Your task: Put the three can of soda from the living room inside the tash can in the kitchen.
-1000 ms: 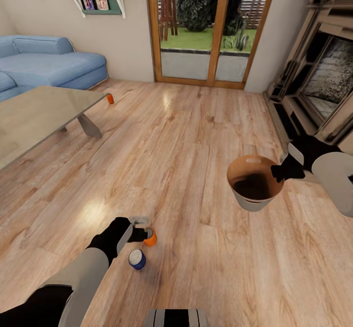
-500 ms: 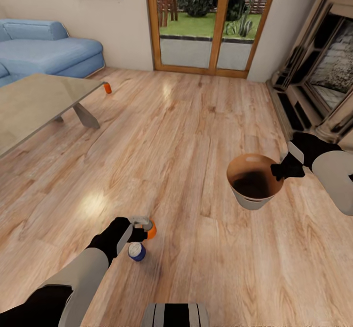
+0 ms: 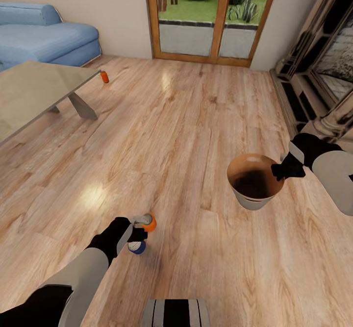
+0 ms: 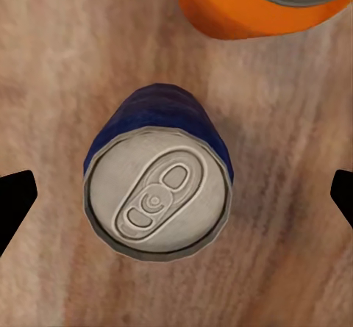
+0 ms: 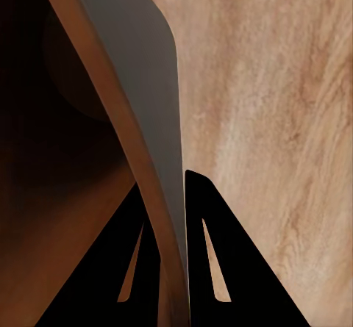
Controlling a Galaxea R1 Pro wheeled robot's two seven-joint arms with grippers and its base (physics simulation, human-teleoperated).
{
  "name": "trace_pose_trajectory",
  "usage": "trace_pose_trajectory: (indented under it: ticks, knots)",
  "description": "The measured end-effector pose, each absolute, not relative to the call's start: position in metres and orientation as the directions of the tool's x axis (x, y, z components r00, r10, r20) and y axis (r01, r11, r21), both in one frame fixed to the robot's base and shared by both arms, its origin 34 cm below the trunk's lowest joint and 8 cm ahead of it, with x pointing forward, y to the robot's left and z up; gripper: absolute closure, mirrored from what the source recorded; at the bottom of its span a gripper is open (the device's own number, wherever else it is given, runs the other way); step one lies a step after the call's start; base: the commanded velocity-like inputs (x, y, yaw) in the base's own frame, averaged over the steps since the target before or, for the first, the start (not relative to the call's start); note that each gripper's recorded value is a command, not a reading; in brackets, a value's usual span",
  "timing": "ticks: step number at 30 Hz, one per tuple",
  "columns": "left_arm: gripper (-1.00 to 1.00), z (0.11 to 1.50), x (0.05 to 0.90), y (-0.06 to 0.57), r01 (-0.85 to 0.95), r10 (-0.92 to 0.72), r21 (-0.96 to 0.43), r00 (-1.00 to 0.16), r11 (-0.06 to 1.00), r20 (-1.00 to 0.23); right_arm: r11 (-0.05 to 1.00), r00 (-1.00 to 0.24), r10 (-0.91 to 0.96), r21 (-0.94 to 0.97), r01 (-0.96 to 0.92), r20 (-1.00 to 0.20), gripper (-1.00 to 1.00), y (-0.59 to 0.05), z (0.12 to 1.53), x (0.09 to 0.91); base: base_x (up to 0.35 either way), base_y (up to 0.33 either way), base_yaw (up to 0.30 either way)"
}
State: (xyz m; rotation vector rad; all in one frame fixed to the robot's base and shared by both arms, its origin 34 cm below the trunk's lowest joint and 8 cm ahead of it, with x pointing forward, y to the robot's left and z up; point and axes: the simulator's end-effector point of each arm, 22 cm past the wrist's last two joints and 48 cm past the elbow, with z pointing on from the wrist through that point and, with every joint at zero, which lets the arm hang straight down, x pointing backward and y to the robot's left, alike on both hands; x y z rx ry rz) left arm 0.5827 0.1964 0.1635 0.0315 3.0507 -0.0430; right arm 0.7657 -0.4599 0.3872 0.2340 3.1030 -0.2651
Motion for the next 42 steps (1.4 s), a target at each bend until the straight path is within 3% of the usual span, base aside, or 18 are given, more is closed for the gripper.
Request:
trace_pose_trajectory:
  ticks: [42]
  knots:
    - [-1.00,0.128,0.562,0.195,0.016,0.015,-0.032,-0.999,0.999,-0.035,0.973,-0.989,0.141,-0.190,0.130,0.047,1.00,-0.463,0.335,0.753,0.000,0.000,0.000]
